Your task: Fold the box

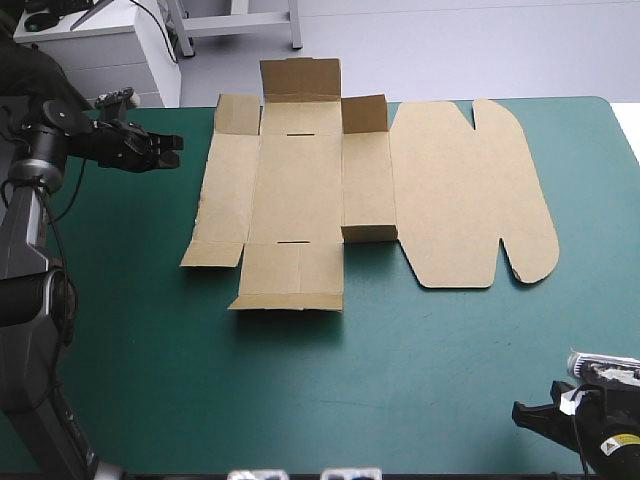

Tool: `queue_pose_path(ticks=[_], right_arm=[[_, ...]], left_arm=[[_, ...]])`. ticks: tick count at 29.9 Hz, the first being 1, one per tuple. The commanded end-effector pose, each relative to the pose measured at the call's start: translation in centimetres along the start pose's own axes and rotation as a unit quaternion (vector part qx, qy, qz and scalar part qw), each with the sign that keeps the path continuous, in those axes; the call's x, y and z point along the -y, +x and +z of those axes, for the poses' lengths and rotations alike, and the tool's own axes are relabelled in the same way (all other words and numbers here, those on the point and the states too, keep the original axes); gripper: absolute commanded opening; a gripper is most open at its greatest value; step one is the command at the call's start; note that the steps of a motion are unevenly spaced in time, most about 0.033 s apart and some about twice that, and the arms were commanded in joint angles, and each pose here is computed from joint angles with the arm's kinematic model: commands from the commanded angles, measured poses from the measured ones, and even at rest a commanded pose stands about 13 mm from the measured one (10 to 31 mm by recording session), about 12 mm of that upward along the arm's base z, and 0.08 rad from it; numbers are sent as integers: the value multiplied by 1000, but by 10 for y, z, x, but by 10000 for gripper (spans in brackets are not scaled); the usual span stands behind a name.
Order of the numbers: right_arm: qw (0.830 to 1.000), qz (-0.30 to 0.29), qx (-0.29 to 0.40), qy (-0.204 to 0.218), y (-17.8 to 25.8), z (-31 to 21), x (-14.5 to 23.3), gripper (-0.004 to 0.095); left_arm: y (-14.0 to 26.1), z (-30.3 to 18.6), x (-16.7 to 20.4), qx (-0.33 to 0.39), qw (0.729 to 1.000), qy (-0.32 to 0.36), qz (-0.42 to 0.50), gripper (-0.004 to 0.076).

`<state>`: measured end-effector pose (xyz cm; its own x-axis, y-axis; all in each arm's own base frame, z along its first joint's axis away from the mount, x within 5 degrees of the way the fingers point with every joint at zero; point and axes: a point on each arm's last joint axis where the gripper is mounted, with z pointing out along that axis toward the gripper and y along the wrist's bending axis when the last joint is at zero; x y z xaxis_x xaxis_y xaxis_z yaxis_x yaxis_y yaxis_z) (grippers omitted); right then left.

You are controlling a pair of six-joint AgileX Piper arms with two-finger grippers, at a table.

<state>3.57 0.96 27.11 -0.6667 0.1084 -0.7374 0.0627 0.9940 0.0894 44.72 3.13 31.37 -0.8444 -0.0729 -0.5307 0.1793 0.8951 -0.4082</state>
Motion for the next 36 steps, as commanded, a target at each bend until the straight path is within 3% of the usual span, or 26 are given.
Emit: queue_pose_path(ticks=[1, 9, 16, 21, 28, 33, 36], right_arm=[[999, -5, 34, 0, -10, -4, 0, -14], [999, -5, 34, 0, -10, -4, 0, -14], [999, -5, 34, 0, -10, -4, 0, -14], [999, -5, 34, 0, -10, -4, 0, -14], [999, -5, 34, 0, -10, -4, 0, -14], [999, -5, 34, 0, -10, -4, 0, -14], [999, -6, 34, 1, -10, -4, 0, -14]], left_arm=[[-11, -17, 13, 38, 999, 32, -3, -8], [5, 5, -5, -52, 999, 10, 3, -8], [9, 7, -13, -77, 997, -22, 5, -7], [11, 7, -13, -85, 992, -29, -84, -7], [12, 8, -10, -88, 988, -30, -122, -3], [12, 14, -1, -94, 989, -25, -113, 89], [13, 19, 1, -100, 989, -25, -110, 188]])
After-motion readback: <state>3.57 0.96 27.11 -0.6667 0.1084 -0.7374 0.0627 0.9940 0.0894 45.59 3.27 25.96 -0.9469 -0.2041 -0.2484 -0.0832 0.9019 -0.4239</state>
